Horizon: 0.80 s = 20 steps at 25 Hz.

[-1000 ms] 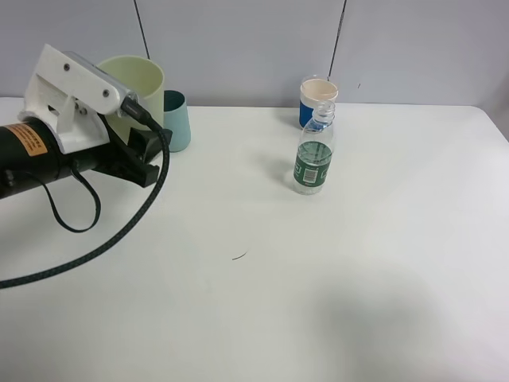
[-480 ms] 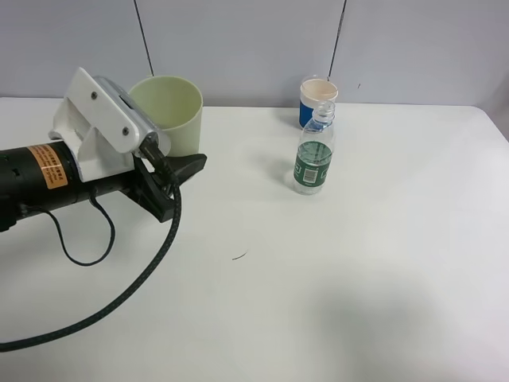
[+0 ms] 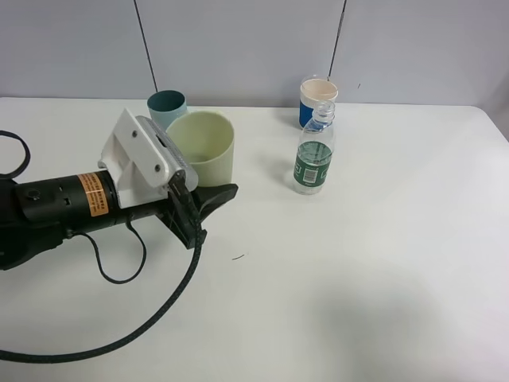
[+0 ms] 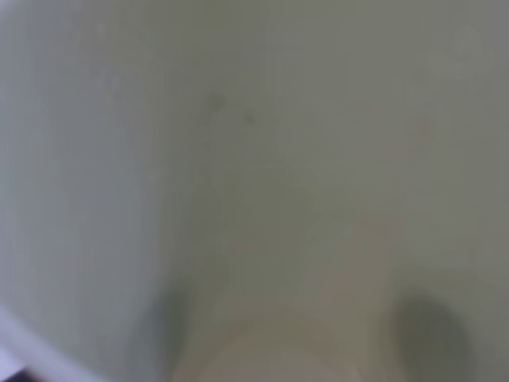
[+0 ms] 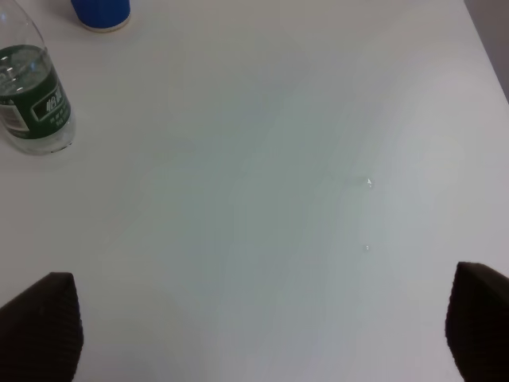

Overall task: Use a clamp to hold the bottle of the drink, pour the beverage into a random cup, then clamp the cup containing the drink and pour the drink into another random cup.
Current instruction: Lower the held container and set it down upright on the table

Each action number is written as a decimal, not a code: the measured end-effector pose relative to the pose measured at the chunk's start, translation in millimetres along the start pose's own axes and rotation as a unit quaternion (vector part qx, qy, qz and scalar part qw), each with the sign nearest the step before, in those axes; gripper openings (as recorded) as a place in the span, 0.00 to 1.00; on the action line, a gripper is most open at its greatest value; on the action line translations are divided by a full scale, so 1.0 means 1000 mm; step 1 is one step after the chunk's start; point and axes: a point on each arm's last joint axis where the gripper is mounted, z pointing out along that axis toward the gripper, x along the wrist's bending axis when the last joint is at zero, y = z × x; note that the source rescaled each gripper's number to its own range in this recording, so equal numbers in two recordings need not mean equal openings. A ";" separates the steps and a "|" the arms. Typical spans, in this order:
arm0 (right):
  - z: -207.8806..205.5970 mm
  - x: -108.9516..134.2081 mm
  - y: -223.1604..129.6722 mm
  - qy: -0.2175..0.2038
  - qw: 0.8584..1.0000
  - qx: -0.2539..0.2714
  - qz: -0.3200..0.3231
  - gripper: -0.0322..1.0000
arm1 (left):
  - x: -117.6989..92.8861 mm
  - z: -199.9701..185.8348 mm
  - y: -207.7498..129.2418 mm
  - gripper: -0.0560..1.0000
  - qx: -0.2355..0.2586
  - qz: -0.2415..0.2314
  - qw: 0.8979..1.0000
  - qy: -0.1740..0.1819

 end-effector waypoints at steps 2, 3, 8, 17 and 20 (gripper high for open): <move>0.000 0.000 0.000 0.000 1.000 0.000 0.000 0.83 | -0.002 0.003 -0.005 0.09 0.005 0.000 1.000 -0.009; 0.000 0.000 0.000 0.000 1.000 0.000 0.000 0.83 | -0.003 0.004 -0.008 0.09 0.009 0.003 1.000 -0.014; 0.000 0.000 0.000 0.000 1.000 0.000 0.000 0.83 | -0.013 0.011 -0.023 0.09 0.027 0.041 0.998 -0.037; 0.000 0.000 0.000 0.000 1.000 0.000 0.000 0.83 | -0.018 0.019 -0.044 0.09 0.047 0.032 0.997 -0.047; 0.000 0.000 0.000 0.000 1.000 0.000 0.000 0.83 | -0.018 0.020 -0.047 0.09 0.052 0.028 0.997 -0.045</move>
